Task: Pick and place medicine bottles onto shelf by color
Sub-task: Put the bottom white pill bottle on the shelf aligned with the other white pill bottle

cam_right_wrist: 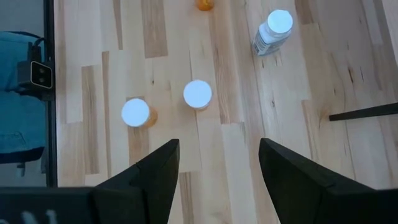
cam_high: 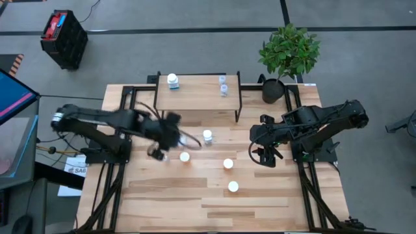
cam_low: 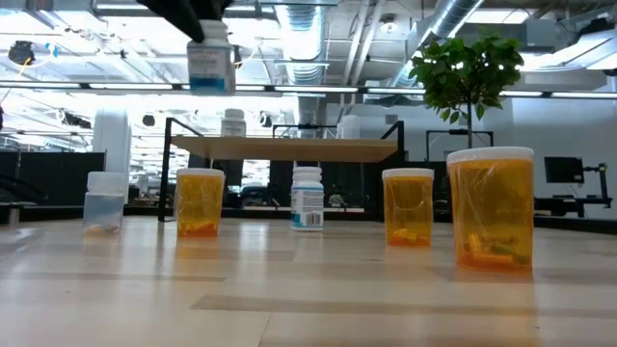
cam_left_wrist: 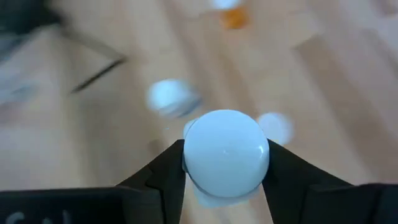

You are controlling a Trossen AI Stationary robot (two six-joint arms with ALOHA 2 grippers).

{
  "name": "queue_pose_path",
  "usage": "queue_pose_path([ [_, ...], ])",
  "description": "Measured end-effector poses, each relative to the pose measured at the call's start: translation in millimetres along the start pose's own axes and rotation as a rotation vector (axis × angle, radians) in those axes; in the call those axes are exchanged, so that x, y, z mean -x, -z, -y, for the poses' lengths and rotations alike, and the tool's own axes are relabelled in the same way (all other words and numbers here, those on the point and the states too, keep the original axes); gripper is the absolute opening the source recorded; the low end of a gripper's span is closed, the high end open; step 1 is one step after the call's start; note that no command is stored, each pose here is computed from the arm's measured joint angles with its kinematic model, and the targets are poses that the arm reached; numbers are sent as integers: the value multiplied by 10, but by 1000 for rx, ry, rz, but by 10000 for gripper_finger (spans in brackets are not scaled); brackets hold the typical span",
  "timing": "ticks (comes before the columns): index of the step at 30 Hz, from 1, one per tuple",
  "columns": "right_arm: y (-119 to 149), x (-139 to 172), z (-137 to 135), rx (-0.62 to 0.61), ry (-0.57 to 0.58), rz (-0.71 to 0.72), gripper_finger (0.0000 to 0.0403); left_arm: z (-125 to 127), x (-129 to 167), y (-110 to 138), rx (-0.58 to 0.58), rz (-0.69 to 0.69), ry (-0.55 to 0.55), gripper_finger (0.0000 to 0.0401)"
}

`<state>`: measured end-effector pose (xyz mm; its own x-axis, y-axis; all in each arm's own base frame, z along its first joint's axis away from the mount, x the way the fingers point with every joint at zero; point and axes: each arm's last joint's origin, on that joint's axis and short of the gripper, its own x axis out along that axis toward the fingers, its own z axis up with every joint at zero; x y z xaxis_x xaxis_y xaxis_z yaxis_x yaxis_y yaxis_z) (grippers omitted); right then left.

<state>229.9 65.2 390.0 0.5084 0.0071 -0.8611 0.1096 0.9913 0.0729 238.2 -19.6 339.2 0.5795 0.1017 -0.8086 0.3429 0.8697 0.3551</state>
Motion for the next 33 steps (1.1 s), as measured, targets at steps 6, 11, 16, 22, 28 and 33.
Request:
queue_pose_path([
  [6, 0, 0, 0, 0, 0, 0, 244, -383, 348, 344, 77, 5, -188, 164],
  [11, 0, 1, 0, 0, -1, 1, 244, -664, 383, 588, 138, -18, -208, 158],
  [16, -2, 0, -1, 0, -1, 2, 244, -900, 257, 762, 175, -23, -137, 159],
  [22, -3, 1, -1, 0, -2, 3, 244, -1129, 50, 936, 192, -58, -76, 161],
  [28, -3, 0, -1, 0, -2, 3, 244, -1318, -73, 1050, 195, -73, -109, 161],
  [33, -3, 0, -1, 0, -1, 3, 244, -1366, -50, 1111, 213, -73, -127, 162],
])
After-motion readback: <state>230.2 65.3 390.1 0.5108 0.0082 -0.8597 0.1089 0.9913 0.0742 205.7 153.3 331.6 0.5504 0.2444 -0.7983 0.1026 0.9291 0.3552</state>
